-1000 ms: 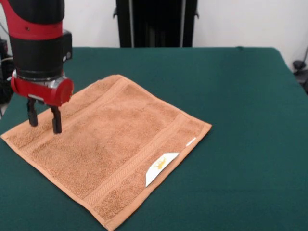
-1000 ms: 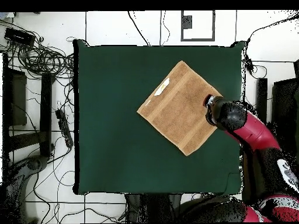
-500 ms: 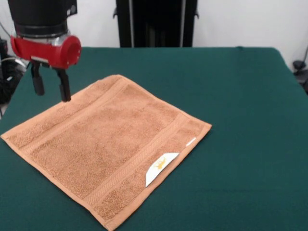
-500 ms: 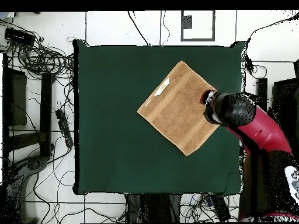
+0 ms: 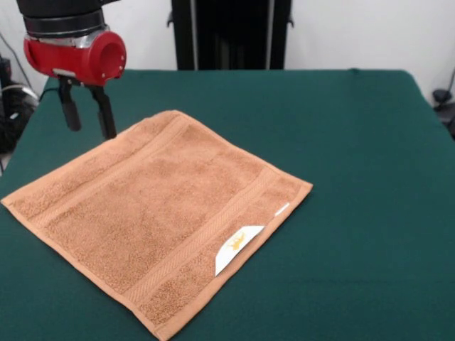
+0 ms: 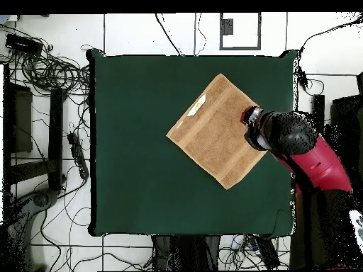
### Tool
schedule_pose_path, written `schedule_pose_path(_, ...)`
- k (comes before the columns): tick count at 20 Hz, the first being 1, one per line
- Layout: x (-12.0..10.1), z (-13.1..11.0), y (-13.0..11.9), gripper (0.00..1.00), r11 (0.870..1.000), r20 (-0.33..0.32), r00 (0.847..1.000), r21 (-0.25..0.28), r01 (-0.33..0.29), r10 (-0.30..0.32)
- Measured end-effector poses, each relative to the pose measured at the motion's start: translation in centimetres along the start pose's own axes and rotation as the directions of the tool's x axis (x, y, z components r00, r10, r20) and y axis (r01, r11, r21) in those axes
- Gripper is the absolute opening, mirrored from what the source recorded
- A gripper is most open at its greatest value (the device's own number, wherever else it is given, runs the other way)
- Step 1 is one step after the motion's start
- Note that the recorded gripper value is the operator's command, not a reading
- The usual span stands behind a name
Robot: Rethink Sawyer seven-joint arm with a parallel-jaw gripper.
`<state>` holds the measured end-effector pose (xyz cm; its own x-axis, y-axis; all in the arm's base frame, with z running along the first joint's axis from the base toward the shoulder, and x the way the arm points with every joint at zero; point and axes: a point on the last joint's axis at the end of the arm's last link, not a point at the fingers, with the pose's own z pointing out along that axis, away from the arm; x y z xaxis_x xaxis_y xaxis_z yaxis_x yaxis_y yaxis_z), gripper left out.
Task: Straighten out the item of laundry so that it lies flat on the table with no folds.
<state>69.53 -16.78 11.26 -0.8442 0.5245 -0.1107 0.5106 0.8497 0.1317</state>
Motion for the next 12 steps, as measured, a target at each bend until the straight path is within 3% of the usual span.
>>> schedule_pose_path(6,1.4,1.0,-0.5,1.00,0.997,-0.040,0.997,-0.023,-0.070,0.069)
schedule_pose_path(12,2.2,1.3,0.4,1.00,0.994,-0.060,0.993,-0.038,-0.102,0.100)
